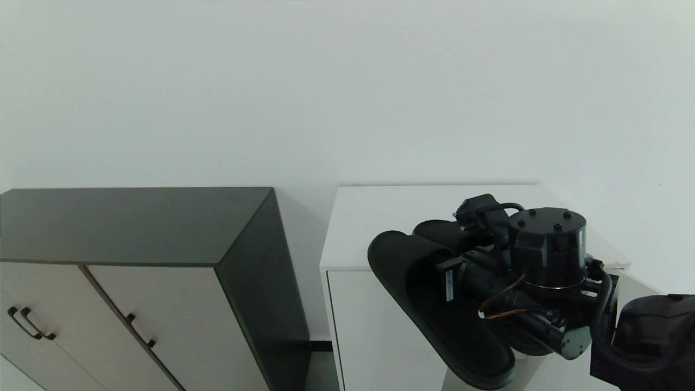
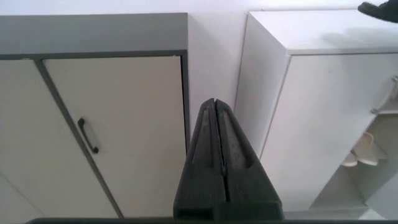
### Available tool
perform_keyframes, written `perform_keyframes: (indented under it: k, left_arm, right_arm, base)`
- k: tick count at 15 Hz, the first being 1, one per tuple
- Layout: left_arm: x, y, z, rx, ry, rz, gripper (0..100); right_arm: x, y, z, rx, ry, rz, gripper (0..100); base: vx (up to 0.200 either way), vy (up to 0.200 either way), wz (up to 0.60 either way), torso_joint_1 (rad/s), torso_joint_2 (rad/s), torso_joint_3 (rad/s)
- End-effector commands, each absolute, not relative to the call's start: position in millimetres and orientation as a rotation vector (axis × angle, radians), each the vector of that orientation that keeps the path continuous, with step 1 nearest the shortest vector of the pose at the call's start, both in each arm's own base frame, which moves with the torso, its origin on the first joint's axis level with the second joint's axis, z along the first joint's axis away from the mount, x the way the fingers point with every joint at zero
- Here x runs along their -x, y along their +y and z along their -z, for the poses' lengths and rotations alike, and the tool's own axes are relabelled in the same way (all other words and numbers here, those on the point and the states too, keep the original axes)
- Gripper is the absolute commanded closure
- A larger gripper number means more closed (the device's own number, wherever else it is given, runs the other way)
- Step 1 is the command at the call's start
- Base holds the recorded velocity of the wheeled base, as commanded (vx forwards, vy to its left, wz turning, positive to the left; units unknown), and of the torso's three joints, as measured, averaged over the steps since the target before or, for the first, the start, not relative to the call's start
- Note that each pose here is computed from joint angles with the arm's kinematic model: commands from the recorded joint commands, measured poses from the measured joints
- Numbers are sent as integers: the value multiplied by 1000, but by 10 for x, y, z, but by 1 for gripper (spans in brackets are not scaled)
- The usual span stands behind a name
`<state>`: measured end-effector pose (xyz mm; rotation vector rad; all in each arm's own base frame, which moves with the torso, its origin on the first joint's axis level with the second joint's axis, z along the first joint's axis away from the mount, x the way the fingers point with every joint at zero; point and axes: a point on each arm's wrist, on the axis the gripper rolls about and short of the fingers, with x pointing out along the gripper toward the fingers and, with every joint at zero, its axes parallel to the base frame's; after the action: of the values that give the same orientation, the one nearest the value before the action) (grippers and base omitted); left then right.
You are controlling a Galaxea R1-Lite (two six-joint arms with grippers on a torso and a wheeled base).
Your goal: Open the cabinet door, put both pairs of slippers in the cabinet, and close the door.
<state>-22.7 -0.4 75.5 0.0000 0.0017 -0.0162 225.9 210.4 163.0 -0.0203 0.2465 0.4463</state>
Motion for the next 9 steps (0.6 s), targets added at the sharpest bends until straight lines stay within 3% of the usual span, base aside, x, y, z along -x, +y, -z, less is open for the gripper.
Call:
perform_keyframes:
  k: [1,6,9]
  left_arm:
    - [228,-4,-755,0,0,15,100]
    - [227,-4,-755,2,2,14,100]
    - [227,-4,-755,2,2,14,100]
  right_arm:
    - [-2263,2106,-1624,21,249,-445,100]
    - [-2262,2104,-1620,22,250,-444,100]
    - [-2268,2110,-1598,25,255,-443,100]
  base:
    - [-200,0,0,-7,2,2]
    - [-200,0,0,-1,3,0]
    - [0,0,0,0,0,0]
